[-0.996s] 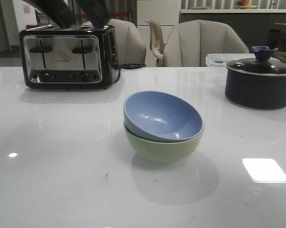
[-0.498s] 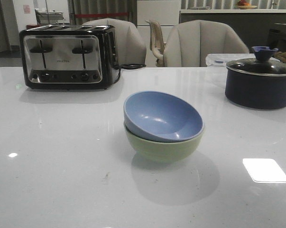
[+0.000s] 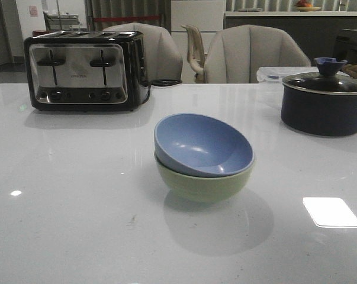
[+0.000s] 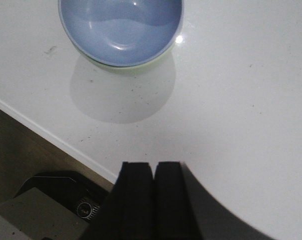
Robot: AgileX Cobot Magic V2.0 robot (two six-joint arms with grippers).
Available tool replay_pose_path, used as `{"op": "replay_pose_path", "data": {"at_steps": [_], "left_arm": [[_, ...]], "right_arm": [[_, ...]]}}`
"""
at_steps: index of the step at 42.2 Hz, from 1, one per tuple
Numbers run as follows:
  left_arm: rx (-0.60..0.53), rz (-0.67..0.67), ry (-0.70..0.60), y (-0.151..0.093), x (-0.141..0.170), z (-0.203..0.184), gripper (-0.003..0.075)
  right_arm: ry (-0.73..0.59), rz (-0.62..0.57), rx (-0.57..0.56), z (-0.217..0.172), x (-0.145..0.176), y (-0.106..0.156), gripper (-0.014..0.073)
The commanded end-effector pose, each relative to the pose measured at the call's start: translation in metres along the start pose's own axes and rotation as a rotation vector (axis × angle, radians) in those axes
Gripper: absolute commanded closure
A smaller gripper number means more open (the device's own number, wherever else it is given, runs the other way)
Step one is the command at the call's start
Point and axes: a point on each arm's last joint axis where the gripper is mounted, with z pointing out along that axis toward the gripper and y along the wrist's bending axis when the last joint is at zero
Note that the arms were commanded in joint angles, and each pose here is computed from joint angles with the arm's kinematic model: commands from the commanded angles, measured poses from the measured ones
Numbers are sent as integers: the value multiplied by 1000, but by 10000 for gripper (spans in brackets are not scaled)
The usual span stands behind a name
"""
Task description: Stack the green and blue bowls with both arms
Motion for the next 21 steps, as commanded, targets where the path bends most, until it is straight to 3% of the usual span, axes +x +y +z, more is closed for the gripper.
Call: {"op": "replay_pose_path", "data": {"at_steps": [1, 7, 21], "left_arm": [[-10, 0, -109, 1, -15, -6, 501], [-10, 0, -109, 1, -15, -6, 625], [-10, 0, -109, 1, -15, -6, 620]], "right_arm": [[-86, -17, 9, -8, -11, 0, 553], [-86, -17, 9, -8, -11, 0, 553], [-86, -17, 9, -8, -11, 0, 553]]}}
